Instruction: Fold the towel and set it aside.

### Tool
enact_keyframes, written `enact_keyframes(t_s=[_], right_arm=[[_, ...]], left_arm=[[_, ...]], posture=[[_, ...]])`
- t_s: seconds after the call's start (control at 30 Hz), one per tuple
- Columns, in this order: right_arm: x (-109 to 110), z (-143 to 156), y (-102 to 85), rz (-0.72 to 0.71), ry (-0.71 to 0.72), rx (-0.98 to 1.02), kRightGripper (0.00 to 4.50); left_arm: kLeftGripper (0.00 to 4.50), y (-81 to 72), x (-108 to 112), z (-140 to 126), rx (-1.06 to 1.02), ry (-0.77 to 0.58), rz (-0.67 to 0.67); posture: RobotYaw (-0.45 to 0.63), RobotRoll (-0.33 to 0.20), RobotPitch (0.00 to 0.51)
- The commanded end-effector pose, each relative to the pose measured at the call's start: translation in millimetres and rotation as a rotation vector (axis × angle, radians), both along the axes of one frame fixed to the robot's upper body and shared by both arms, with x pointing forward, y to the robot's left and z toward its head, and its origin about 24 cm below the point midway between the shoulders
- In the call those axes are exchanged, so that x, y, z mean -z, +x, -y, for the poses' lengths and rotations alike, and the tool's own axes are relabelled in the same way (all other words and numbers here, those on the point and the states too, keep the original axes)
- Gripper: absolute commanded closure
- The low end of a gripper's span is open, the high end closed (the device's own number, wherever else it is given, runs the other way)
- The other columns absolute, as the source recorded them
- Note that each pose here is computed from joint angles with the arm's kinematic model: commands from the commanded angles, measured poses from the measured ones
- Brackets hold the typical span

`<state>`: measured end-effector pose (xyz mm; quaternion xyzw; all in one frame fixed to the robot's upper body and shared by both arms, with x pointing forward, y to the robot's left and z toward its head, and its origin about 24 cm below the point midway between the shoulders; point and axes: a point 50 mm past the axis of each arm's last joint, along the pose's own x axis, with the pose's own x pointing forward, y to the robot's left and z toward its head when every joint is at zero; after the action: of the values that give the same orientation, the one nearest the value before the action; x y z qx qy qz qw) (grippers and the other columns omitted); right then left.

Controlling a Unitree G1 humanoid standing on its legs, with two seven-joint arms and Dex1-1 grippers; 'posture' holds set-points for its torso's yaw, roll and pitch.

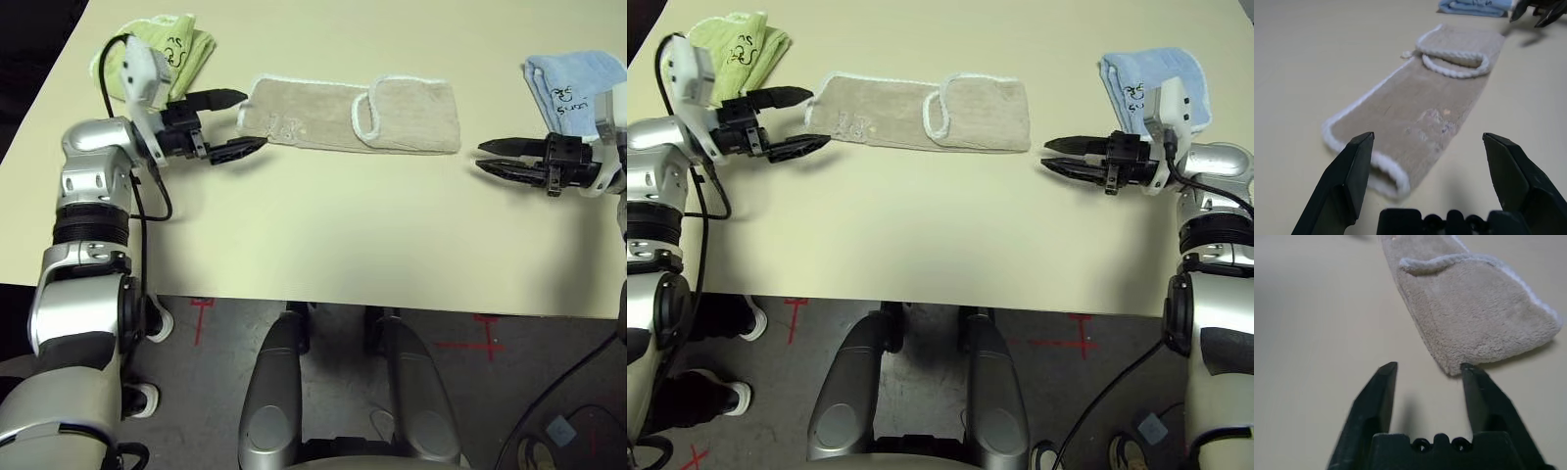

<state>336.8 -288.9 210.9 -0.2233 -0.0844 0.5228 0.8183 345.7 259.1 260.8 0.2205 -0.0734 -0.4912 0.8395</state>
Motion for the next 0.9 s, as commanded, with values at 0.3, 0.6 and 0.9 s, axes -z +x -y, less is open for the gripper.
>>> enact_keyframes(t_s=[0.3,0.6,0.9], right_arm=[[4.0,-14.4,3.4,0.03,0.123,-0.064,0.01],[4.9,-20.7,4.0,0.06,0.154,-0.087,0.01],[5.5,-20.8,3.6,0.043,0.134,-0.09,0.01]], left_arm=[[0.0,4.5,4.5,-10.5,-0.056,-0.129,-0.159],[0.0,15.1,18.3,3.9,-0.112,-0.144,0.035],[0.0,11.2,28.6,-4.7,-0.084,-0.026,-0.07]], posture=[[0.16,0.0,0.372],[0.15,0.0,0.37],[0.14,0.0,0.365]])
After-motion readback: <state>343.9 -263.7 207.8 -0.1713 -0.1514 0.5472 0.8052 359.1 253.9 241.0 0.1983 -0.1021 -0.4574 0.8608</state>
